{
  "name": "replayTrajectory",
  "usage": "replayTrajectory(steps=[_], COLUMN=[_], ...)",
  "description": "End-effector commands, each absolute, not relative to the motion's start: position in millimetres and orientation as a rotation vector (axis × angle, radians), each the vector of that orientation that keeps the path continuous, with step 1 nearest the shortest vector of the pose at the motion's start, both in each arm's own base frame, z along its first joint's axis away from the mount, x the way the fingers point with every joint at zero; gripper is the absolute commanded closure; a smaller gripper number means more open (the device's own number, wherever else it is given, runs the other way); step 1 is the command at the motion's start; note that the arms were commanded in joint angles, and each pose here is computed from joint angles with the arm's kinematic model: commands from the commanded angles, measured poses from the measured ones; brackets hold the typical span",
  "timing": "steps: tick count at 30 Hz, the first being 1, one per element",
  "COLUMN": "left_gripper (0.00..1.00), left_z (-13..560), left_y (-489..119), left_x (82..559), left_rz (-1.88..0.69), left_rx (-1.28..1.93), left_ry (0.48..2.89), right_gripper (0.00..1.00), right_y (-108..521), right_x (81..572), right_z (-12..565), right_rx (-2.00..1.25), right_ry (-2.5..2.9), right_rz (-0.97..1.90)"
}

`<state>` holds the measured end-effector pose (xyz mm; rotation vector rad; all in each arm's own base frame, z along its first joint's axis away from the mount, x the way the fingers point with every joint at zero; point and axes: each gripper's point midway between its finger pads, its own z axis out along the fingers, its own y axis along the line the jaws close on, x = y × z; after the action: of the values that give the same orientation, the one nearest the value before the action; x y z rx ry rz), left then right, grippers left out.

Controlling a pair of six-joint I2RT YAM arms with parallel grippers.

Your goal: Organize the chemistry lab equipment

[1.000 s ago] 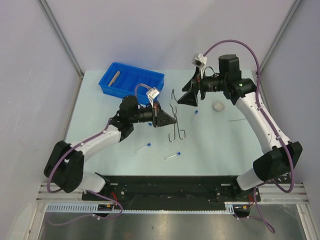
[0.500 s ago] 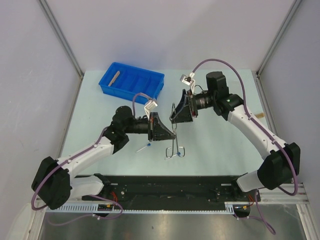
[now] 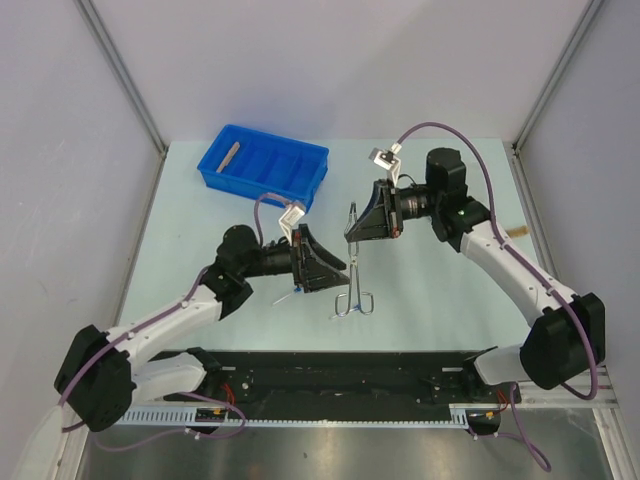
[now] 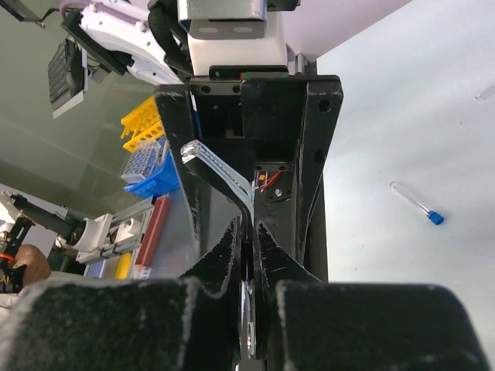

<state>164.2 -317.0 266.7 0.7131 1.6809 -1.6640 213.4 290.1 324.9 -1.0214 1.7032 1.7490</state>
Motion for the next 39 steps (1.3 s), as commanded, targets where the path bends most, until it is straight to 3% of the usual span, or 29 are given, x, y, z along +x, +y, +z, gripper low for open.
replayTrajectory(steps=[1,17,24,33,34,37,39], left_gripper=[0.25,0.21,0.27,0.56,0.71,1.00,1.00], left_z=[283.7,282.0,271.4,273.9,273.7,274.7,272.0], left_y=[-307.0,-322.8,-333.3,-343.8,-344.6,-347.4,-346.8], left_x=[162.6,152.0,157.1,157.6,156.3,150.3,146.8], left_rz=[-1.630,-1.615,-1.611,-1.643,-1.649,-1.670,-1.676], left_rx=[0.638,0.464,0.385,0.373,0.381,0.427,0.454], left_ry=[1.552,1.376,1.395,1.388,1.389,1.388,1.413], right_gripper=[1.00,1.00,1.00,1.00,1.00,1.00,0.98], right_y=[277.5,263.2,259.2,257.8,257.4,256.9,256.2], right_x=[208.8,223.8,225.5,225.4,225.7,227.5,227.4], right_z=[355.2,350.1,350.8,350.0,349.9,347.2,346.7], right_rx=[-1.006,-0.843,-0.814,-0.808,-0.806,-0.800,-0.807], right_ry=[1.602,1.612,1.610,1.608,1.608,1.614,1.607], right_rz=[1.722,1.695,1.694,1.693,1.690,1.688,1.677])
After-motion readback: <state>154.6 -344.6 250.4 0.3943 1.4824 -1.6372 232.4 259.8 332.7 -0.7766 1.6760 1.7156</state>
